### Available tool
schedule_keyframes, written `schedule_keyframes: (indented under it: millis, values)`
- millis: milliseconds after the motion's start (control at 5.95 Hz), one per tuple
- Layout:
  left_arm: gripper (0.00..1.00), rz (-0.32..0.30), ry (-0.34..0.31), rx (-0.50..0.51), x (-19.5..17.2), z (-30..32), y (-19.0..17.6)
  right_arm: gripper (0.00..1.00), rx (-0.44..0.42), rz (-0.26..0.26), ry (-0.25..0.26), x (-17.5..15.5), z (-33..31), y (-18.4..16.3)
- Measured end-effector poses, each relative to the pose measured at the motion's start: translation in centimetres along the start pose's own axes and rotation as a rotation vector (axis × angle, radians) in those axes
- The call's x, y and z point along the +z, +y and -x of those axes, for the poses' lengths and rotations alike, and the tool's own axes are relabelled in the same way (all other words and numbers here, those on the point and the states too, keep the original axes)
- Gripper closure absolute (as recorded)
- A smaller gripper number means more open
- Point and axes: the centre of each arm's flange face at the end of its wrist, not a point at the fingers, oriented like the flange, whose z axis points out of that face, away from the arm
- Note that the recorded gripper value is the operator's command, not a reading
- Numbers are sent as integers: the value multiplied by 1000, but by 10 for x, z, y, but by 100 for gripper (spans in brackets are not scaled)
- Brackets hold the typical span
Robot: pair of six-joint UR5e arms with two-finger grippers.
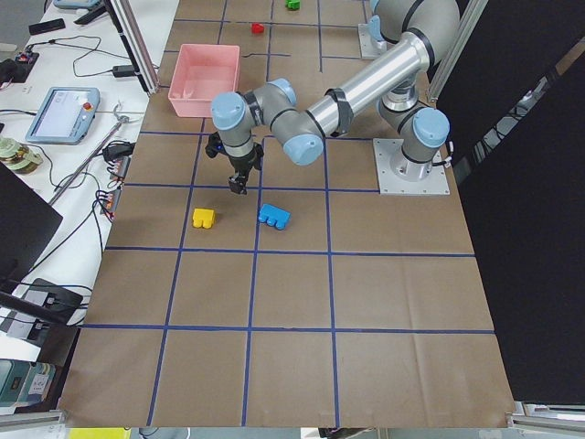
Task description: Put all blocks into box
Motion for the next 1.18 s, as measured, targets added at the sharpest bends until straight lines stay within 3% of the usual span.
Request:
schedule_keyframes:
  millis: [336, 673, 841, 1009, 1177]
  values:
    - [2, 44, 27, 47, 67, 10, 20, 1, -32, 29, -4, 67, -60, 13]
    - [3, 44, 17, 61, 110, 2, 40, 0, -64, 19, 2, 152, -87, 18]
    - [30, 41, 7, 64, 120, -1, 42, 0, -72, 27, -11, 190, -88, 22]
    - [69, 40, 7, 65, 125, -1, 43, 1, -76, 44, -38, 220, -86, 27]
    - [100, 39, 5, 68, 126, -1, 43, 0, -85, 56, -57, 239, -86, 33]
